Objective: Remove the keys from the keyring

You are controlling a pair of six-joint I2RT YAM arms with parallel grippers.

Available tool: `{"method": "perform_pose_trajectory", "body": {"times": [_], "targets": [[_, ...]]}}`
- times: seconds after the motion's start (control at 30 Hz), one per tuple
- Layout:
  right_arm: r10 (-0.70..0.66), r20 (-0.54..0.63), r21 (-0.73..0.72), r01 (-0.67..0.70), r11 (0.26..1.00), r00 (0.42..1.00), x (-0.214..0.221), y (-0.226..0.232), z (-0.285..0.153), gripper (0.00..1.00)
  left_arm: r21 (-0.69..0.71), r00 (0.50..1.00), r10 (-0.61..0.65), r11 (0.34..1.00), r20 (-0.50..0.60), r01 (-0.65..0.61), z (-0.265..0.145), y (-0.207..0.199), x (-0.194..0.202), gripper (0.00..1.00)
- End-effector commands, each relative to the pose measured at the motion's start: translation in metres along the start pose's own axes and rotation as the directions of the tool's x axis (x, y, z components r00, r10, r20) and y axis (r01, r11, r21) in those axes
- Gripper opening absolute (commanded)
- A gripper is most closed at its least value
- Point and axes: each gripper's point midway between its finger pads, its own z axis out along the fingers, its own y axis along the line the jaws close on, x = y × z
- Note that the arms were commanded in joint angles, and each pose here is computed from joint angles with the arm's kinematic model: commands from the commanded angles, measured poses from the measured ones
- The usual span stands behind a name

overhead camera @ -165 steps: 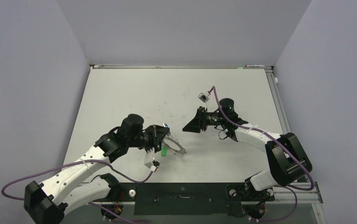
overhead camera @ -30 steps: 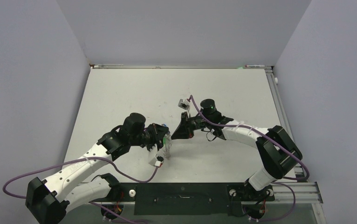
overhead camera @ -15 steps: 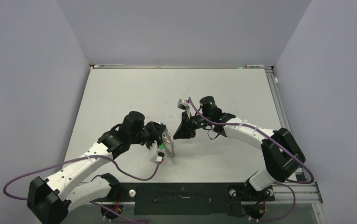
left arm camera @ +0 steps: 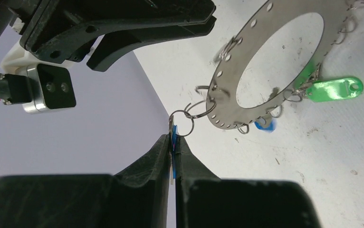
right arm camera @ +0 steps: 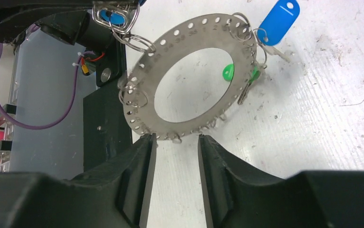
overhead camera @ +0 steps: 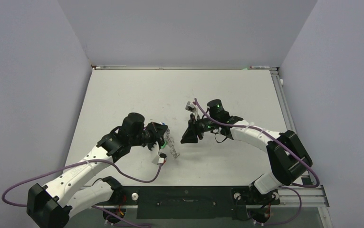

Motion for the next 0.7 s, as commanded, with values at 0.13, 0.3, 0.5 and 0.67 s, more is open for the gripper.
{"method": "perform_pose_trajectory", "body": {"times": [0.13, 0.3, 0.5, 0.67], "targets": [[-0.078, 0.068, 0.021, 0.077, 0.997, 0.995, -0.027, 0.001, -0.007, 0.46, -0.064, 1.0, 0.016, 0.998, 0.006, -0.016, -0.009, 0.02, -0.003, 0.0], [-0.087, 0.114, 0.029, 0.085, 0.996, 0.99, -0.046, 0.0, -0.016, 0.54, -0.07, 1.0, -0.003, 0.998, 0.002, 0.004, -0.011, 0.021, -0.003, 0.0], [-0.1, 0.174, 0.054, 0.092, 0.994, 0.98, -0.074, 0.0, -0.028, 0.57, -0.049, 0.997, -0.061, 0.997, -0.037, 0.059, -0.01, 0.019, 0.003, 0.0], [-0.137, 0.181, 0.07, 0.126, 0.99, 0.974, -0.089, -0.001, -0.036, 0.58, -0.029, 0.992, -0.115, 0.993, -0.042, 0.114, -0.012, 0.023, 0.004, 0.0]]}}
